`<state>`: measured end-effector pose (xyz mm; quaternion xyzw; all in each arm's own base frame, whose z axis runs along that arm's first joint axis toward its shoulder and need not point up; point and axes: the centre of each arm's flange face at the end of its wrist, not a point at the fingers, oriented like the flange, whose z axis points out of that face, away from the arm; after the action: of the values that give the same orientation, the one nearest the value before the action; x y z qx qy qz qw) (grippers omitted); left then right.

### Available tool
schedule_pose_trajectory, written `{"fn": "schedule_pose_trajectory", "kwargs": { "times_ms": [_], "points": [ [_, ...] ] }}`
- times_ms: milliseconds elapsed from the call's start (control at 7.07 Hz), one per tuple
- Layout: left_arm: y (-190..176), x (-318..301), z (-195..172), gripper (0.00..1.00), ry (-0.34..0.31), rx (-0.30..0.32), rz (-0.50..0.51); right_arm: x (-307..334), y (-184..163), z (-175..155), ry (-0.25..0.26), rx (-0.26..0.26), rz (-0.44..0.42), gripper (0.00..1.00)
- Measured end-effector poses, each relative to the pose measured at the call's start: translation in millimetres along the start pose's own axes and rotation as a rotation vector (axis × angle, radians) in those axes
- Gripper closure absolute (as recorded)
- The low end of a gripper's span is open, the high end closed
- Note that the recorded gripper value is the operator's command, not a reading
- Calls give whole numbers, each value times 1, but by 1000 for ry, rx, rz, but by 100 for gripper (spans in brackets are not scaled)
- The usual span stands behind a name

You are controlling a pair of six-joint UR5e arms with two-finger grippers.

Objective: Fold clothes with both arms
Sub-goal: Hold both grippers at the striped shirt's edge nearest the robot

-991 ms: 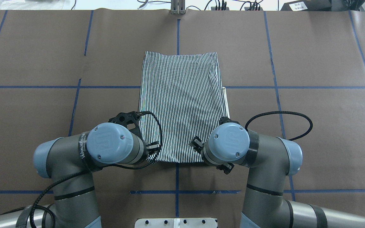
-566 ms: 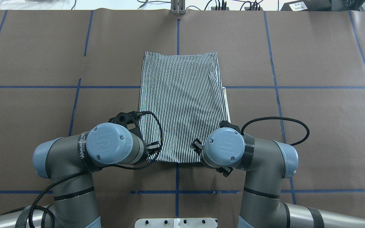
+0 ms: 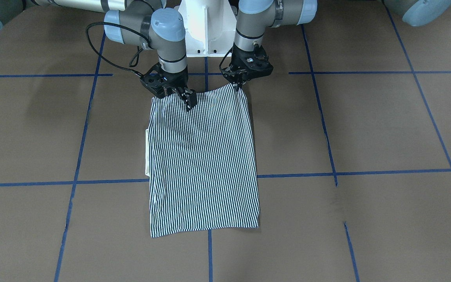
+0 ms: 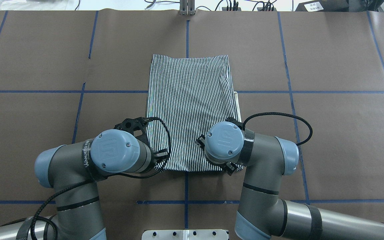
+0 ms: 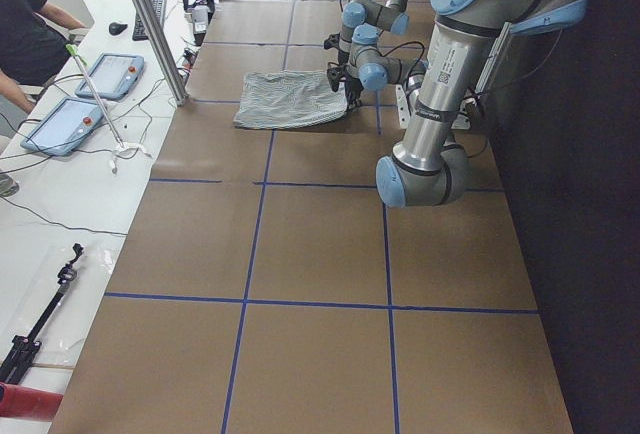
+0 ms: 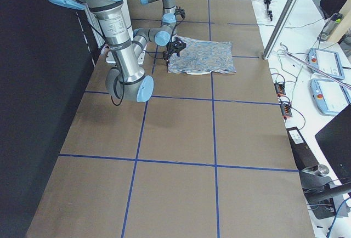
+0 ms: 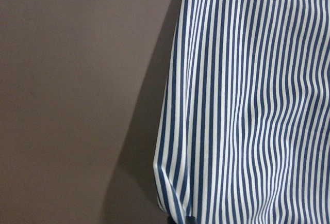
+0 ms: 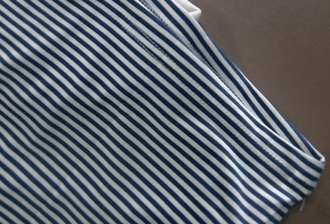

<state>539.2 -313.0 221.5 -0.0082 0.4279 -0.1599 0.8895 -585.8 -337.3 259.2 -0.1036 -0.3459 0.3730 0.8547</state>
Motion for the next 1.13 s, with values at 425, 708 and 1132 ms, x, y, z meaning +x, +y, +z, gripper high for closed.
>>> {"fn": "schedule_pose_trajectory", "kwargs": {
  "times_ms": [425, 708, 1132],
  "points": [
    [0, 1, -1, 100, 2, -1, -2, 9, 9, 11, 60, 15, -5, 0],
    [1, 1, -1, 100, 3, -3, -1, 13, 15, 15, 73, 16, -12, 51],
    [1, 1, -2, 100, 4, -3, -1, 10, 15, 10, 64, 11, -14, 100]
  ]
}}
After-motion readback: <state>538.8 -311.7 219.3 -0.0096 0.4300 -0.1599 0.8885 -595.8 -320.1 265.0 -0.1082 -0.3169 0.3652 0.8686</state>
